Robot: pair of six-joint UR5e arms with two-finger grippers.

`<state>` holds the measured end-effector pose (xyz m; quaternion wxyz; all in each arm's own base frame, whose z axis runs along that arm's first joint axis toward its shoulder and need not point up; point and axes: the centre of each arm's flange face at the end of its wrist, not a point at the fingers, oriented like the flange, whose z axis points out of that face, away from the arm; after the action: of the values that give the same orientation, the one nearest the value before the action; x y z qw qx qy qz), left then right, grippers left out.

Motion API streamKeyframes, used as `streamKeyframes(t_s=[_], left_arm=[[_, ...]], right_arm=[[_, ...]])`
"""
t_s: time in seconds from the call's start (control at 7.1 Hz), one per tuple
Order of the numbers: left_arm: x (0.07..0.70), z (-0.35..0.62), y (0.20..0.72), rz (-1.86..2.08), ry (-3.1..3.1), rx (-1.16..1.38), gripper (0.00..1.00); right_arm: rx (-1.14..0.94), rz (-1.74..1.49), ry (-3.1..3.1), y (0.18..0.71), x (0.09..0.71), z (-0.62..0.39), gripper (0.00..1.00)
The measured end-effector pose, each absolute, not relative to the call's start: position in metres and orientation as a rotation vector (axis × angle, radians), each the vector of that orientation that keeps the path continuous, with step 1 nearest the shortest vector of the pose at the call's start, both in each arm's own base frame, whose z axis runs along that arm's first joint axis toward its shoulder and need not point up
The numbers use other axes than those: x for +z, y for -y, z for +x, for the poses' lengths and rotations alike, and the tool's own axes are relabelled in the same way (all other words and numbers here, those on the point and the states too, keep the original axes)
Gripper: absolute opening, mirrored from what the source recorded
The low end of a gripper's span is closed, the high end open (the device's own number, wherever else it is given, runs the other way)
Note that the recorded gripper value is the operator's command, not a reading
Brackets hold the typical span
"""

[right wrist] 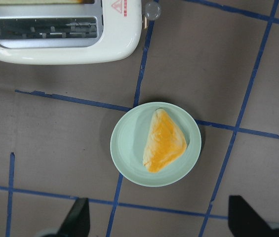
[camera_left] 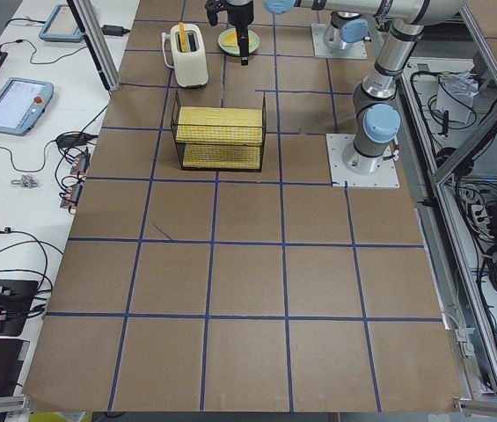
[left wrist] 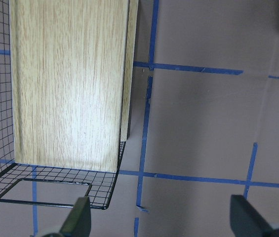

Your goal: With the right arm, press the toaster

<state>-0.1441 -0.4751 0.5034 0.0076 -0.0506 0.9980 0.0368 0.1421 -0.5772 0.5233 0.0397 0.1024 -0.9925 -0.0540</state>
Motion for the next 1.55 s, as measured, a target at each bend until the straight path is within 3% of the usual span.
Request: streamKeyframes(t_s=[0.42,1.55], left_arm=[[0.503,-0.144,0.475,-0.158,-3.12,0.115,1.0],[0.503,-0.144,0.475,-0.158,-3.12,0.115,1.0]], right_arm=[[-0.142,0.274,3.038,0.503,0.502,0.126,1.0],[-0.059,0.259,3.133,0.497,0.506,0.132,1.0]])
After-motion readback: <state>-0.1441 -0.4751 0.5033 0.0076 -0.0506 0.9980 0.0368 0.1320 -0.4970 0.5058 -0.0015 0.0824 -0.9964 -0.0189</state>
